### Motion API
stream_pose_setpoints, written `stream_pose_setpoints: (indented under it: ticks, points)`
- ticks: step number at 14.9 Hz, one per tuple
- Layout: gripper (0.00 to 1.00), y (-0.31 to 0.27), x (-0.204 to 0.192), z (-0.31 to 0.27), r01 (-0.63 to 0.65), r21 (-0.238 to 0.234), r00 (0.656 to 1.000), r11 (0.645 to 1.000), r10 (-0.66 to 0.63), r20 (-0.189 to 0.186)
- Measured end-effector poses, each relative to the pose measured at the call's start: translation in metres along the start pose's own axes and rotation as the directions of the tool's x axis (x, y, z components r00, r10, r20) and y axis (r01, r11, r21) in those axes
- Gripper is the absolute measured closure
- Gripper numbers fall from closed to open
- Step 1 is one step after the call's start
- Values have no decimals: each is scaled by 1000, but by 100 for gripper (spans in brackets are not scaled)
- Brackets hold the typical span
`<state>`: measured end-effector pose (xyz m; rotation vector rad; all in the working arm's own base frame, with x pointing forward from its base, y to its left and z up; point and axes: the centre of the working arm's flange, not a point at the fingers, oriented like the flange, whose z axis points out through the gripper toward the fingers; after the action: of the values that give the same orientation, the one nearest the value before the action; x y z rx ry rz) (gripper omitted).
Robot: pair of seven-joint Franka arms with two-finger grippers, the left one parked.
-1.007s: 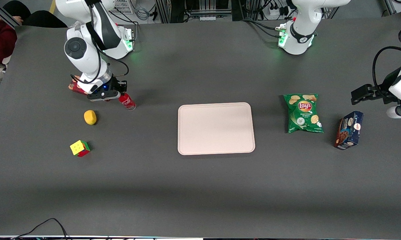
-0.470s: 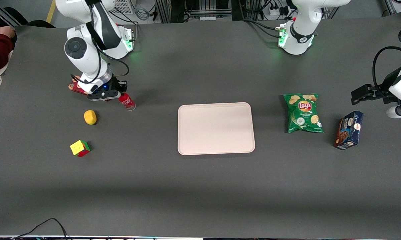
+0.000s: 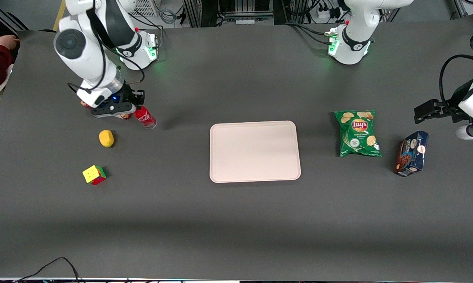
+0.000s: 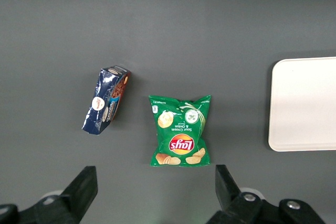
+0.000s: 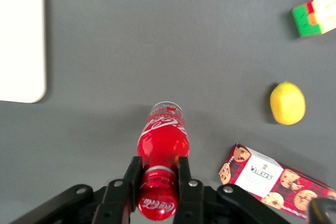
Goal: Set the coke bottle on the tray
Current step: 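Lift the bottle and carry it over the white tray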
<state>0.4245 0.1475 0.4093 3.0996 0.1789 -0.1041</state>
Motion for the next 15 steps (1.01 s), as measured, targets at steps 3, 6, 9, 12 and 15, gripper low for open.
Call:
stream_pose_setpoints:
  ticks: [3, 6, 9, 12, 15]
  points:
    - [68, -8, 20, -79, 6, 10, 1000, 1000, -6, -27]
    - [68, -24, 53, -145, -3, 30, 999, 1000, 4, -36]
    - [68, -53, 87, -179, -45, 57, 998, 997, 47, -32]
    - [68, -101, 119, -187, -102, 92, 994, 991, 105, -25]
    - [68, -154, 144, -158, -142, 106, 990, 984, 141, 18]
